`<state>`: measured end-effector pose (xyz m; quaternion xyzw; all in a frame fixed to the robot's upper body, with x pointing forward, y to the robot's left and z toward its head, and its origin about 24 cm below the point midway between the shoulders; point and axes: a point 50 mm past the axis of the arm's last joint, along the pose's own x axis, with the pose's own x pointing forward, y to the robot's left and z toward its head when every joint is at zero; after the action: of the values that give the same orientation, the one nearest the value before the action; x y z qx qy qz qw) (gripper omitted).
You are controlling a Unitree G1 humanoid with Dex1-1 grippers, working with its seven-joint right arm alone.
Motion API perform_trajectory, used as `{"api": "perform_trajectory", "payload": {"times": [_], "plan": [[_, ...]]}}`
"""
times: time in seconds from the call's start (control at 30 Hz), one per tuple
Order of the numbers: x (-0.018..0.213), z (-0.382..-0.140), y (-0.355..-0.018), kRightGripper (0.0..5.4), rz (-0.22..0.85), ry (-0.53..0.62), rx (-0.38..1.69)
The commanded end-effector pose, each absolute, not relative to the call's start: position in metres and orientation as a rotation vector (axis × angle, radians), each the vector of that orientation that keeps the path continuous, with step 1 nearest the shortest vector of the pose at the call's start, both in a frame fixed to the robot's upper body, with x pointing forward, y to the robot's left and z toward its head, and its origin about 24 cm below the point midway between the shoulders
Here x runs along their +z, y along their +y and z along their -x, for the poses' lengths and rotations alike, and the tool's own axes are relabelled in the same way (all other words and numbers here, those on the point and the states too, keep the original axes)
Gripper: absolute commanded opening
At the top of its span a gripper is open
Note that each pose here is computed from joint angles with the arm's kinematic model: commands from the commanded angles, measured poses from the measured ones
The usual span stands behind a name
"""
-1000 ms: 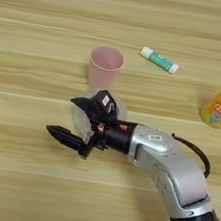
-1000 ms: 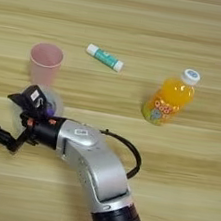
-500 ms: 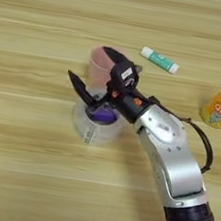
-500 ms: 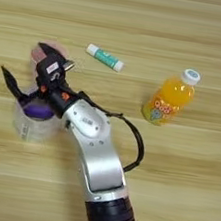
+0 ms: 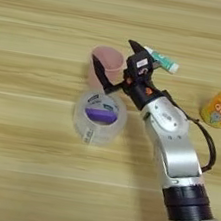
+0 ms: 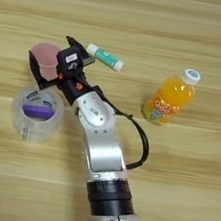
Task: Move the objects on the table
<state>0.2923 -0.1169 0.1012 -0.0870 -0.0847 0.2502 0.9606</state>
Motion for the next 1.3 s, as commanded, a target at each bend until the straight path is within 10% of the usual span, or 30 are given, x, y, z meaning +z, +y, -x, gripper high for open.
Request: {"api": "perform_trajectory", "payload": {"times": [0.03,0.5,0.87,1.3], "plan": [[0.130,-0.308,-0.120,5.38,0.191,-0.303,0.471],[0.144,-0.293,-0.118,5.38,0.353,-0.336,0.604],[0.137,-0.306,-0.128,5.38,0.556,-0.071,0.748],[0.150,-0.311,-0.114,5.38,0.678,-0.065,0.854]]}}
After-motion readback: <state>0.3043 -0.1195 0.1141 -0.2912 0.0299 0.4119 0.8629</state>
